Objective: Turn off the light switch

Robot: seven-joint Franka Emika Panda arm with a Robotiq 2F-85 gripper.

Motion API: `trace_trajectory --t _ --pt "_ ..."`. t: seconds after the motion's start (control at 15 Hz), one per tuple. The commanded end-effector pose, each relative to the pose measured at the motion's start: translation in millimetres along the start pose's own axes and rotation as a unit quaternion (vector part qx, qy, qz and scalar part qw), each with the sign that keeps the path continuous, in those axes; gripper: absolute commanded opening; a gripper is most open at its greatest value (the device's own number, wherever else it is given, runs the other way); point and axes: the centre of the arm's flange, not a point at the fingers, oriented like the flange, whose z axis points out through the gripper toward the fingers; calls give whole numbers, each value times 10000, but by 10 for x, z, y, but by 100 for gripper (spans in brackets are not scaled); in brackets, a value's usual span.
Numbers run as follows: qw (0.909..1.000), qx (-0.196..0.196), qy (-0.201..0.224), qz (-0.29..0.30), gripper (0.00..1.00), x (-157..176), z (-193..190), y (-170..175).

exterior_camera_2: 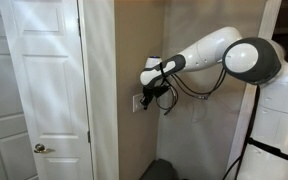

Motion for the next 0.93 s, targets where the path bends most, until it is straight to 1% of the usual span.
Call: trace_trajectory --t 0.0,0.47,0.87 --pt "9997 115 166 -106 0 42 2 41" --pt "9996 178 181 -144 0 97 1 30" --pt "9993 108 301 -169 0 236 -10 -18"
